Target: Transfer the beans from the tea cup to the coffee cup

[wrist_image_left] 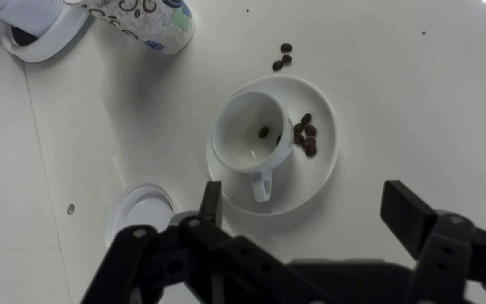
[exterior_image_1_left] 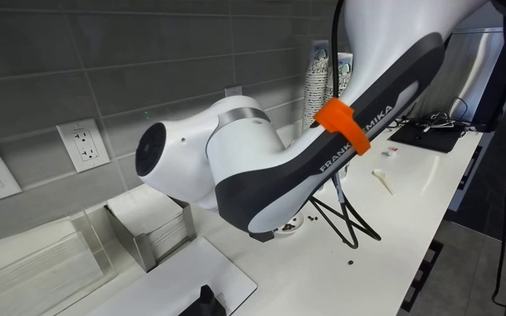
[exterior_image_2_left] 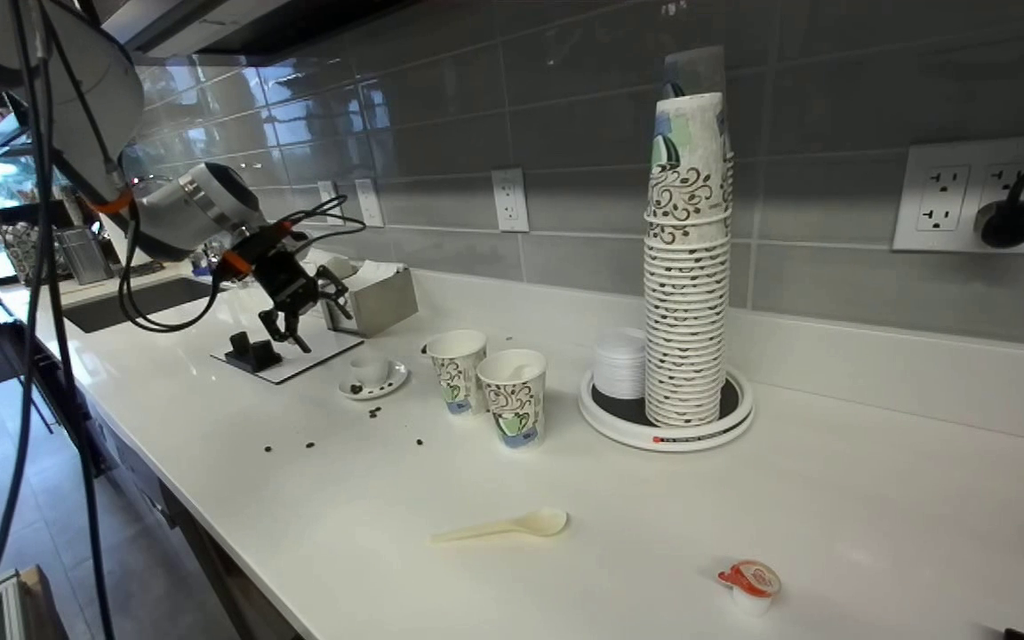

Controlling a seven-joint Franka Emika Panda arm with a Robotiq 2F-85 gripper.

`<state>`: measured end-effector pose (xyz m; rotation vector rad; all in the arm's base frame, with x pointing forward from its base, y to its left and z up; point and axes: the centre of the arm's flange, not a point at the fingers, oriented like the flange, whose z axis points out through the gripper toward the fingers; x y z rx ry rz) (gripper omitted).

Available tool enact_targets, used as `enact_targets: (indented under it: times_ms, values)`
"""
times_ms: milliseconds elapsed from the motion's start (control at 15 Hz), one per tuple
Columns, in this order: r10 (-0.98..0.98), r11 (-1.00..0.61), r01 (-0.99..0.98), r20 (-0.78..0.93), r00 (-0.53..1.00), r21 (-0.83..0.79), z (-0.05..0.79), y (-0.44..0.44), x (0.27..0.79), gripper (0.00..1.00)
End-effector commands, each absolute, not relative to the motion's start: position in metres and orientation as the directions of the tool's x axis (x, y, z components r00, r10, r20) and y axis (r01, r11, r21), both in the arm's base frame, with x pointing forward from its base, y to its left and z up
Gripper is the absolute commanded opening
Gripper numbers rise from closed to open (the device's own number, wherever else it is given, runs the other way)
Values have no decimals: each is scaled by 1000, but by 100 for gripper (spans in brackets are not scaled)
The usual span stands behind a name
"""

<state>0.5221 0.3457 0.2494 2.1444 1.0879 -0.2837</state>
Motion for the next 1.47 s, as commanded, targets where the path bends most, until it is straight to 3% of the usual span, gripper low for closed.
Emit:
enact_targets:
  times_ms: [0, 67, 200, 267, 333, 533, 667, 1067, 1400]
  values:
    - [612, -350, 814, -545, 573, 464, 243, 356, 551, 78]
    - [610, -344, 821, -557, 564, 455, 241, 357, 557, 67]
    - [608, -337, 837, -579, 543, 432, 237, 357, 565, 60]
    - [611, -334, 845, -587, 532, 418, 234, 356, 569, 44]
    - [613, -330, 852, -595, 520, 406, 231, 356, 572, 37]
    - [612, -324, 869, -617, 495, 375, 223, 354, 578, 27]
    - [614, -322, 878, -627, 479, 355, 217, 352, 581, 22]
    - [615, -309, 892, -646, 452, 331, 201, 348, 589, 28]
    - [605, -311, 898, -664, 439, 311, 198, 341, 593, 21]
